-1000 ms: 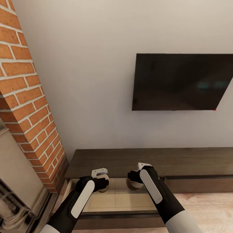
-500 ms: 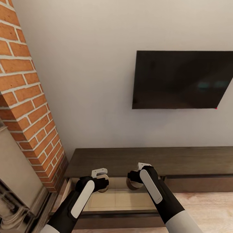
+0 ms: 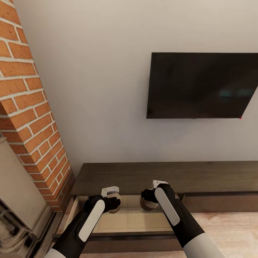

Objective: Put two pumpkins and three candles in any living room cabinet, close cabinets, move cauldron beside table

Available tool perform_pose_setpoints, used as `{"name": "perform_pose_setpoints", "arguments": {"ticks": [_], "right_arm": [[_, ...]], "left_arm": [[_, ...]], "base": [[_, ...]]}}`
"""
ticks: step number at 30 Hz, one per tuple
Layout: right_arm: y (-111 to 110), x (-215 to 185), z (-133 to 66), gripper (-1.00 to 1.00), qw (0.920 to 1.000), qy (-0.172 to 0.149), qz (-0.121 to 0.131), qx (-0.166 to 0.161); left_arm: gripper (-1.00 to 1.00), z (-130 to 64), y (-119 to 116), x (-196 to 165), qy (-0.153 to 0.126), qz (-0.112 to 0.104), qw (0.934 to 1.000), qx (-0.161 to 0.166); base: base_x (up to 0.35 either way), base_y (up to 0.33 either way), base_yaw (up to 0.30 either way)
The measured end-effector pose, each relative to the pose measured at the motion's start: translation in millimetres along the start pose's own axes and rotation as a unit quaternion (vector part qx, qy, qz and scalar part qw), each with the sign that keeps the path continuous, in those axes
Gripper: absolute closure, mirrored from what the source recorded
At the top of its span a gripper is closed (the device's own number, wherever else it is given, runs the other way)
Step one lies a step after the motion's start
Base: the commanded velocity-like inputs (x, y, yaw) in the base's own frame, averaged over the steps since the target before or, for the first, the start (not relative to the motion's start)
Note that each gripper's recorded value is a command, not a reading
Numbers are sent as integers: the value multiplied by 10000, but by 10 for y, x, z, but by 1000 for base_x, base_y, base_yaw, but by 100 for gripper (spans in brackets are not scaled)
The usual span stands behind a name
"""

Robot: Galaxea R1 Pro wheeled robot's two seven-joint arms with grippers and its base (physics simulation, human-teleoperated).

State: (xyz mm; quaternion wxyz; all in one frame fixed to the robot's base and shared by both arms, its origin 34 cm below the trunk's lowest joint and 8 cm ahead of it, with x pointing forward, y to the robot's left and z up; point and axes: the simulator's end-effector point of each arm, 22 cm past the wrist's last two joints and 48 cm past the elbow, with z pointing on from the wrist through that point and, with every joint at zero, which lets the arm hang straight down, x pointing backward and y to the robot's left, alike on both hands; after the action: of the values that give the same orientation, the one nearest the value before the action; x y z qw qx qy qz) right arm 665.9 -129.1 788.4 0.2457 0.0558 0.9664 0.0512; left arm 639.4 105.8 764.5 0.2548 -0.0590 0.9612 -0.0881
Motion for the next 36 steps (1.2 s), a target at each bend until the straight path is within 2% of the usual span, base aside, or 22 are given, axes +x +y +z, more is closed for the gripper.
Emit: {"name": "perform_pose_setpoints", "arguments": {"ticks": [14, 20, 25, 29, 36], "right_arm": [[-5, 102, 188, 100, 10000, 1, -5, -31], [186, 213, 262, 100, 9998, 45, -100, -165], [211, 256, 325, 100, 9997, 42, -123, -192], [296, 284, 372, 100, 9991, 27, -134, -390], [357, 381, 474, 100, 9986, 26, -291, -442]], "left_arm": [[100, 186, 54, 100, -8, 7, 10000, -17], [100, 269, 76, 147, -5, -10, 10000, -12], [100, 339, 94, 189, -2, -18, 10000, -10], [100, 395, 109, 225, -1, -22, 10000, -9], [100, 494, 134, 286, -3, -23, 10000, -8]], "base": [[0, 0, 0], [0, 0, 0], [0, 0, 0], [0, 0, 0], [0, 0, 0]]}}
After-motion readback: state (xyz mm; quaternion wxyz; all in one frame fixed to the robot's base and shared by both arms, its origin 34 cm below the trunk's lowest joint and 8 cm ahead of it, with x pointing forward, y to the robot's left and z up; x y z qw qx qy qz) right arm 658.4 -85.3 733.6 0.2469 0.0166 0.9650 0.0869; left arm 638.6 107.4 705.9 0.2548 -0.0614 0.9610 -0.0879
